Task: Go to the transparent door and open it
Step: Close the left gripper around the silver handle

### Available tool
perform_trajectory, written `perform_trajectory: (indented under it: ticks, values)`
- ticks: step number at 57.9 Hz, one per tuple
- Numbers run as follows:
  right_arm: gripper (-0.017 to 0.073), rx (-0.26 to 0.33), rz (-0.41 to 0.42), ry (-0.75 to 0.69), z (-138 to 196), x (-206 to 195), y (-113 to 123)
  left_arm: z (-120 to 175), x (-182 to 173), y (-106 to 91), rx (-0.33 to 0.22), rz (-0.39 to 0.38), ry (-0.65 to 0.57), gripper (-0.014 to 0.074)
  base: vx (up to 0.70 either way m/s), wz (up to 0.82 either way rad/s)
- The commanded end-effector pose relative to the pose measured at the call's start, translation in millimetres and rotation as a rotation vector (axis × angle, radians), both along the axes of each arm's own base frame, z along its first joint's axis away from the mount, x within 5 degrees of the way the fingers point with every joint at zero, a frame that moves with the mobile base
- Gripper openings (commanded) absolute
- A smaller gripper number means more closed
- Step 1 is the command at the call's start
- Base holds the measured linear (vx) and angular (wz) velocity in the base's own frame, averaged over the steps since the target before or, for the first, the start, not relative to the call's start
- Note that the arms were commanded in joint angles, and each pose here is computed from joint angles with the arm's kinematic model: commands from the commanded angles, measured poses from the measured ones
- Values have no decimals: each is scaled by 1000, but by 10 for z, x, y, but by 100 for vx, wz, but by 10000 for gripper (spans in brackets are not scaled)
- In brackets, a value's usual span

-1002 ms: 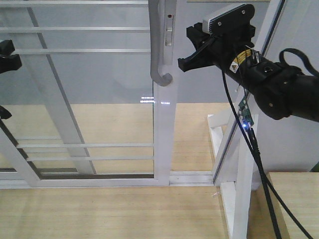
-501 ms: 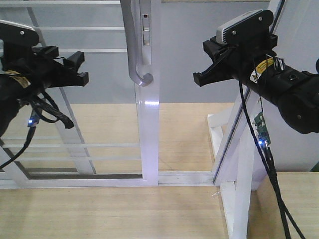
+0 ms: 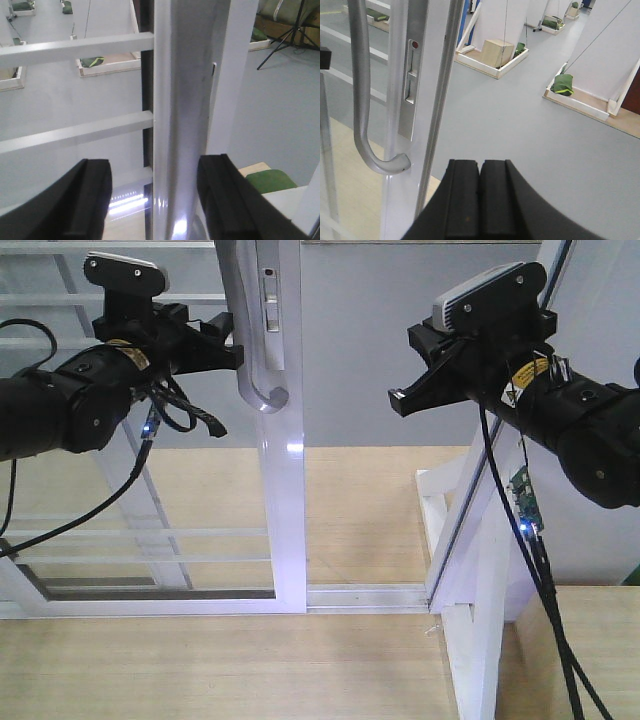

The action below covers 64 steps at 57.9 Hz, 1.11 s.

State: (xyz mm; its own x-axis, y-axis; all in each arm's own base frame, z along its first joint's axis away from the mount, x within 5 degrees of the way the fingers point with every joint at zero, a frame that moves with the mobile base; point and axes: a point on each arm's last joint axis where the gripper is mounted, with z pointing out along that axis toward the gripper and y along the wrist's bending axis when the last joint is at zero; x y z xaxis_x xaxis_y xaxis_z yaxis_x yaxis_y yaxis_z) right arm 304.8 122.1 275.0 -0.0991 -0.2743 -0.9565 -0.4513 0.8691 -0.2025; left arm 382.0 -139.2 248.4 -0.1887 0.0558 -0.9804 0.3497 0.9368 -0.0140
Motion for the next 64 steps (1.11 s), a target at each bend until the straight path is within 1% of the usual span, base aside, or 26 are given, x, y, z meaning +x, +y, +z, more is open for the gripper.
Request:
perform_trajectory:
  ticks: [1, 18, 26, 30, 34, 40, 43, 48, 53, 54, 61, 64]
  values:
    - [-6, 43, 9, -141, 295, -24, -13, 376, 52, -76, -67, -12, -142, 502, 0, 0]
    - [-6, 44, 9, -139, 291, -22, -12, 397, 322, -182, -100, -9, -157, 502, 0, 0]
    - [-6, 43, 9, -138, 290, -22, -12, 393, 419, -217, -97, -7, -143, 502, 0, 0]
    - [-6, 43, 9, -138, 290, -22, -12, 394, 430, -220, -101, -5, -123, 485, 0, 0]
    - [-6, 43, 9, -138, 290, -22, -12, 386, 431, -216, -99, -3, -114, 431, 0, 0]
    - [-6, 42, 9, -136, 288, -22, -12, 381, 429, -215, -97, -2, -106, 295, 0, 0]
    - [-6, 42, 9, -136, 288, -22, -12, 395, 419, -210, -93, -2, -96, 202, 0, 0]
    - [-6, 43, 8, -136, 288, -22, -13, 444, 386, -197, -87, -1, -82, 91, 0, 0]
    - [-6, 43, 8, -136, 288, -22, -13, 524, 347, -165, -79, 4, -73, 1, 0, 0]
    - [-6, 44, 8, -136, 288, -22, -13, 533, 344, -158, -74, 4, -73, -9, 0, 0]
    - [-6, 53, 7, -132, 288, -22, -13, 632, 319, -53, -59, 24, -71, -8, 0, 0]
    - [-6, 55, 6, -131, 288, -22, -13, 671, 302, 2, -43, 34, -58, -8, 0, 0]
